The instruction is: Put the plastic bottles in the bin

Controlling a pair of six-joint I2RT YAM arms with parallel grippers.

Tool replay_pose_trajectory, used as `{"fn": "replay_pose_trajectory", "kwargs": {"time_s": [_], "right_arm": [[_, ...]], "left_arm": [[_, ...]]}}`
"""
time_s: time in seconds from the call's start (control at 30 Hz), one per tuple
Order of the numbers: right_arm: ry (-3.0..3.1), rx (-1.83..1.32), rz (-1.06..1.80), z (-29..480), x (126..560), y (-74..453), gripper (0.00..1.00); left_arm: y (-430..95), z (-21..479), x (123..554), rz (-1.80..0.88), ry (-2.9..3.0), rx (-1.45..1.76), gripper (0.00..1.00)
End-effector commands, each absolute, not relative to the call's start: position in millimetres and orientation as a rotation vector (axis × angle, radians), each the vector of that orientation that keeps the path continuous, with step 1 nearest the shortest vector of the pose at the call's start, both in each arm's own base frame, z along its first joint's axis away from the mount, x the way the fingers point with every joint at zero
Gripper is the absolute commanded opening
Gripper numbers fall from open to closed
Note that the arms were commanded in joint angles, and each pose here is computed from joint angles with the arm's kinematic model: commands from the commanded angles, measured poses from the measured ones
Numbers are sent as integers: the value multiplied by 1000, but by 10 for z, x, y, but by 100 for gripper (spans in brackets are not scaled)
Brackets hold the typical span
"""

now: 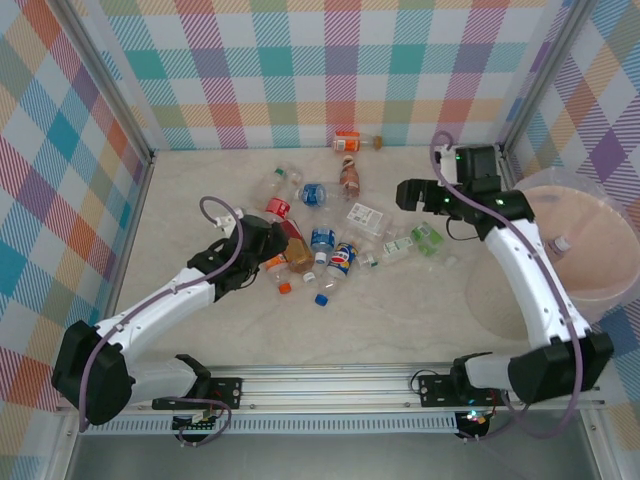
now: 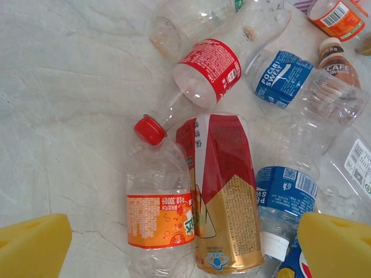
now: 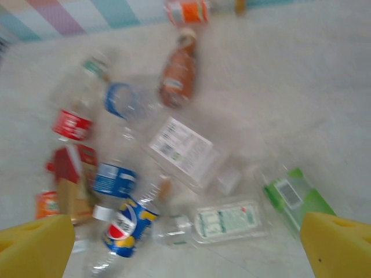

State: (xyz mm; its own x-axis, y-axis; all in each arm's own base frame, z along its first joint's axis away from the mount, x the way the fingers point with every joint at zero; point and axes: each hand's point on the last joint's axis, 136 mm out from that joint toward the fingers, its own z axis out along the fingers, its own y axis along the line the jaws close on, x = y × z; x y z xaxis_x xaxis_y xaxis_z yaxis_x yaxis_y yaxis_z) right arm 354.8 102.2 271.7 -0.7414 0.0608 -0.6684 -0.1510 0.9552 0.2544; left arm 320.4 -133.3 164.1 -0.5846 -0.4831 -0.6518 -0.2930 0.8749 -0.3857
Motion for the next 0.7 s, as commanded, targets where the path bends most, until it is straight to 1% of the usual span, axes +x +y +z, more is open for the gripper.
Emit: {"fn": "replay_pose_trajectory", "kwargs": {"time_s": [0.0, 0.1, 0.2, 0.43, 0.57, 0.67], "right_arm": [[2538, -25, 97, 2314, 3549, 704, 98], [2647, 5, -61, 1974, 3607, 540, 95], [2718, 2, -145, 1705, 3704, 477, 92], [2847, 39, -263, 1175, 3957, 224, 85], [2918, -62, -197, 962, 4002, 341, 84], [2930, -91, -157, 863, 4041, 399, 88]], "left_arm": [[-1240, 1634, 3169, -304, 2211, -604, 100], [-1231, 1638, 3162, -311, 2205, -607, 100], [-1225, 1627, 3161, -310, 2206, -614, 100], [-1217, 1591, 3130, -307, 2220, -613, 100], [-1179, 1580, 3111, -299, 2211, -630, 100], [-1158, 1552, 3095, -294, 2211, -642, 100]]}}
